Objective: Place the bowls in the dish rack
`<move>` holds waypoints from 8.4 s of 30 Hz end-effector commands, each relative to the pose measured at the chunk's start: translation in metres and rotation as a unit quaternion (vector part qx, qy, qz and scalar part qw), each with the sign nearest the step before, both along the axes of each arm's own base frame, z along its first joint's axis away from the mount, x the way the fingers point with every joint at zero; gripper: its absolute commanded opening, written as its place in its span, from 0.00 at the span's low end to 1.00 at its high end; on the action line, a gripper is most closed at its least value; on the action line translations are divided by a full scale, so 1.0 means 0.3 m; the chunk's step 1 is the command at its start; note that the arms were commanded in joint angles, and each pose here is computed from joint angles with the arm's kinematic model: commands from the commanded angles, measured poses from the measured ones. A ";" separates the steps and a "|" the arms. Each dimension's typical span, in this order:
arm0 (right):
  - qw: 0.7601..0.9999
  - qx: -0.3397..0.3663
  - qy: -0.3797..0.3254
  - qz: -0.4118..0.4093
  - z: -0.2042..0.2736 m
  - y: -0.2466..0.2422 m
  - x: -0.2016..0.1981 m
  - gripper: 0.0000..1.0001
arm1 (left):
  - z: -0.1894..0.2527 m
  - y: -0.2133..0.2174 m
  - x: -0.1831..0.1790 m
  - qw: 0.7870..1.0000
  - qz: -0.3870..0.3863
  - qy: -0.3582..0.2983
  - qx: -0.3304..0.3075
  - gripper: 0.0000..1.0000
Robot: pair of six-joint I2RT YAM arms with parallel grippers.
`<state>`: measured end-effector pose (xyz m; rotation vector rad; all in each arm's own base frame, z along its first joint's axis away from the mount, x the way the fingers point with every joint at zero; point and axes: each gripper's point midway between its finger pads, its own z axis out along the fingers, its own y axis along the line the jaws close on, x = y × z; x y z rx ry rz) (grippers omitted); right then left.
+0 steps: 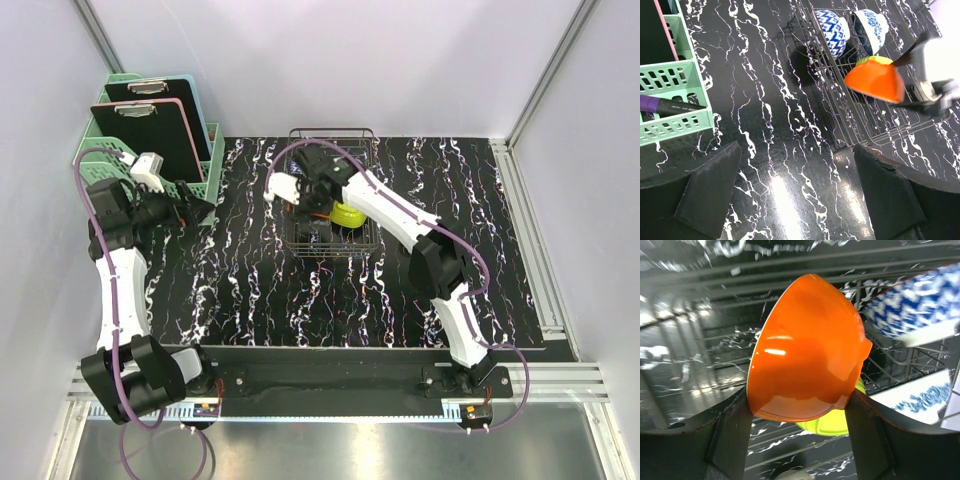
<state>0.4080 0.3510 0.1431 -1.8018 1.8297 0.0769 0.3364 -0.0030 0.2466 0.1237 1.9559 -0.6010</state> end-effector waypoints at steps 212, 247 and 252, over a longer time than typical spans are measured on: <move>0.925 0.206 -0.004 -0.319 0.558 -0.391 -0.115 0.00 | 0.077 -1.073 0.125 0.946 -0.322 0.003 0.048 0.26; 0.877 0.373 0.241 -0.184 0.740 -0.341 -0.318 0.97 | 0.268 -0.980 -0.018 0.919 -0.366 -0.136 0.057 0.00; 0.846 0.395 0.320 -0.162 0.714 -0.305 -0.329 0.97 | 0.290 -0.974 -0.069 0.906 -0.393 -0.147 0.045 0.00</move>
